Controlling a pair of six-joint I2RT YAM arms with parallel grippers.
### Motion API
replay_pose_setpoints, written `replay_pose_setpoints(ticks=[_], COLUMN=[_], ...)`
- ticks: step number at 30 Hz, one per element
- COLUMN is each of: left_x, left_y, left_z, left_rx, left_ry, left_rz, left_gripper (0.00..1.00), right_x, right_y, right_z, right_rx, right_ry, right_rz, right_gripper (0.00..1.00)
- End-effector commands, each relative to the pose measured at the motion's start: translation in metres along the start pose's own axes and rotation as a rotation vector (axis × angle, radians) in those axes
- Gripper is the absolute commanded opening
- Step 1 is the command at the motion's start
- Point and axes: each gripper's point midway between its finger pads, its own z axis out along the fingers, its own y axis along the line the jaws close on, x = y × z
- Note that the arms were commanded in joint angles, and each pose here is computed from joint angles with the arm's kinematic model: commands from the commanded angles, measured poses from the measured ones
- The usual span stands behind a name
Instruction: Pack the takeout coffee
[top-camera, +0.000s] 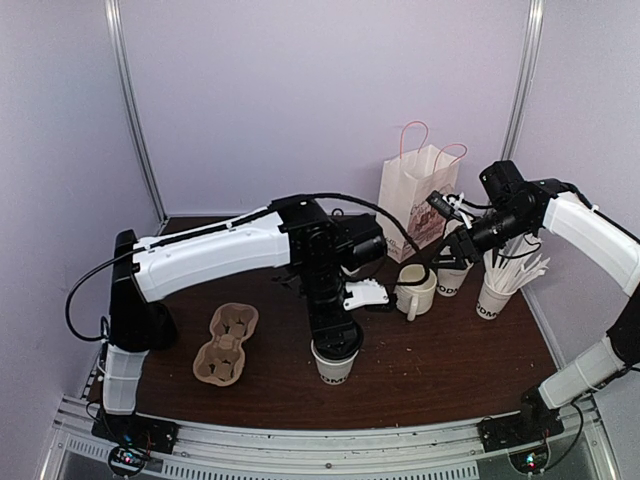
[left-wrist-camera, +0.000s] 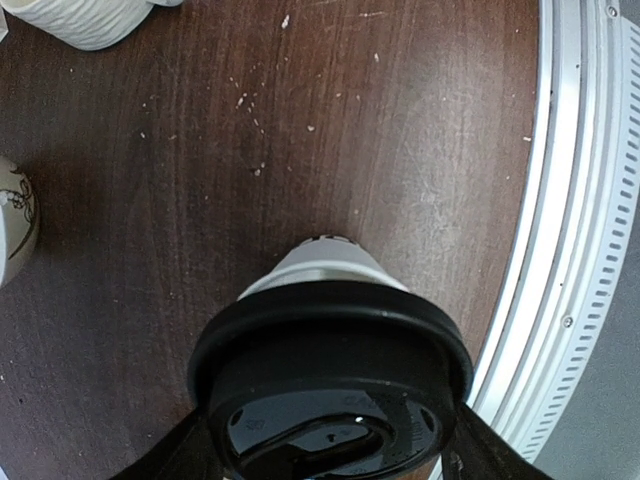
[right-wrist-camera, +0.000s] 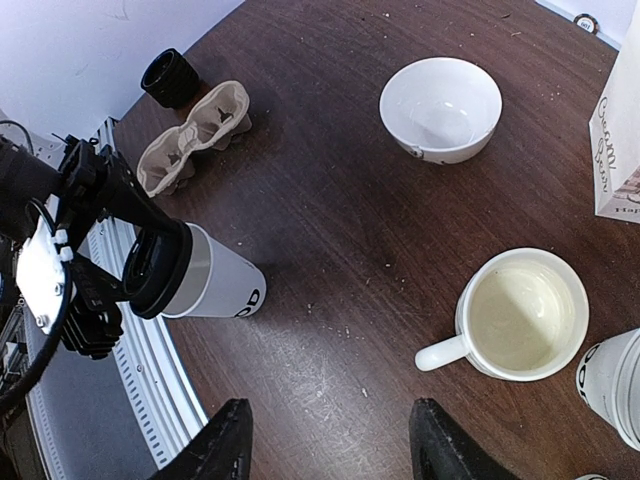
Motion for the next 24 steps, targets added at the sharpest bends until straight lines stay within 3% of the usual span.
replay_pose_setpoints(ticks=[1, 24], left_x=[0.017, -0.003], left_y=[0.001, -0.001], left_z=[0.003, 0.019], left_rx=[-0.028, 0.010], left_ry=[0.071, 0.038], left_rz=[0.005, 0.005], left_gripper=[0.72, 0.80], right_x=[-0.003, 0.002], right_y=[0.006, 0.006], right_z=[-0.003, -0.002], right_rx=[-0.008, -0.005], right_ry=[-0.015, -0.010], right_rz=[-0.017, -0.017], right_gripper=[0.57, 0.57])
